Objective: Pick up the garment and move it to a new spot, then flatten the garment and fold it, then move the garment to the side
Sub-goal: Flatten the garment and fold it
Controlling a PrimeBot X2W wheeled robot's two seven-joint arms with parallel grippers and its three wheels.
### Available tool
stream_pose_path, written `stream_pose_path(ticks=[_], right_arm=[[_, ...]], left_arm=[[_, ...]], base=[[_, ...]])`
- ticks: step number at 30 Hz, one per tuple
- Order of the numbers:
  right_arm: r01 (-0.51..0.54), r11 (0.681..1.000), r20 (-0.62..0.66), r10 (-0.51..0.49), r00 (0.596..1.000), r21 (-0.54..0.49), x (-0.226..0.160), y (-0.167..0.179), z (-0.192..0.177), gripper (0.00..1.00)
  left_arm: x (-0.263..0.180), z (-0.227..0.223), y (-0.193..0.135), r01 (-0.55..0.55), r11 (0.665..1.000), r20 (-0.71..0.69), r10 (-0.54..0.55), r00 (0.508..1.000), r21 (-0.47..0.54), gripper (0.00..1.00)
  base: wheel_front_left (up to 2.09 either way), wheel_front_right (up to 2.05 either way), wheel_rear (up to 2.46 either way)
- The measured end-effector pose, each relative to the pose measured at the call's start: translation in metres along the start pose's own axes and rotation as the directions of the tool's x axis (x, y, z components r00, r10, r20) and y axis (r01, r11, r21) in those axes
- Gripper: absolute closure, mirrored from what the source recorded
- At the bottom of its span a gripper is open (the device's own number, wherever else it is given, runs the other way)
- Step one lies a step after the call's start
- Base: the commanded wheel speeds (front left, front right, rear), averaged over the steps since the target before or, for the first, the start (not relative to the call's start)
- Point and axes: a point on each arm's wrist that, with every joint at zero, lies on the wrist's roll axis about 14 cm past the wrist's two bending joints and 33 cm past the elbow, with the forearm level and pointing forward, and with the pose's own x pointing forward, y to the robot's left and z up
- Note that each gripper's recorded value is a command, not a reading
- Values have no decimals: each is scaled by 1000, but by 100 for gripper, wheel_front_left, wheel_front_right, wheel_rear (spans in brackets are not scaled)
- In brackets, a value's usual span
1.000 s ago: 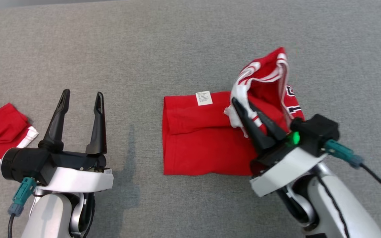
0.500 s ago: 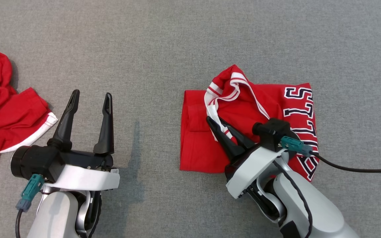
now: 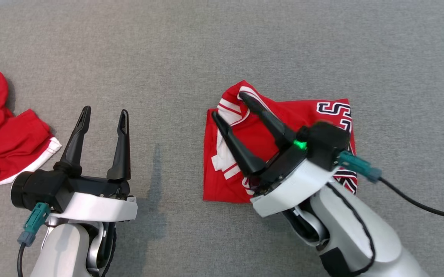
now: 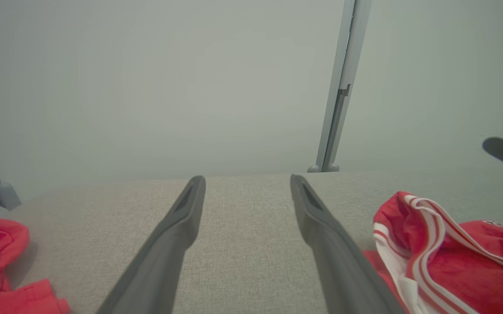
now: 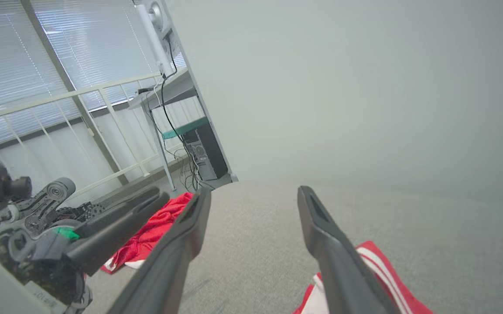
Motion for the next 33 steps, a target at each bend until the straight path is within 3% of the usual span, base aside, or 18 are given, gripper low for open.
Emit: stream_pose_path(ticks=[4,9,17,20,23,33], right_arm=[[27,998,99,-21,995,-63,-4,-10,35,0],[206,964,176,-176,968,-167,-42,-61,67,0],[493,832,147,-470,870,-256,-130,-135,72,0],[561,782,136,-545,827,-272,-158,-150,71,0],[599,753,128,-589,798,-273,-177,-156,69,0],[619,741,107,-615,782,-260,-183,-157,63,0]], left_arm=[[1,2,-3,7,1000,6,-7,1000,4,0],[0,2,-6,9,1000,7,-9,1000,12,0],[-2,6,-8,12,1000,14,-13,1000,17,0],[-3,7,-8,15,1000,14,-15,1000,19,0],[-7,5,-11,22,1000,2,-22,1000,16,0],[-6,5,-11,28,999,-6,-28,1000,16,0]], base=[[0,0,0],[0,0,0],[0,0,0],[0,0,0],[0,0,0],[0,0,0]])
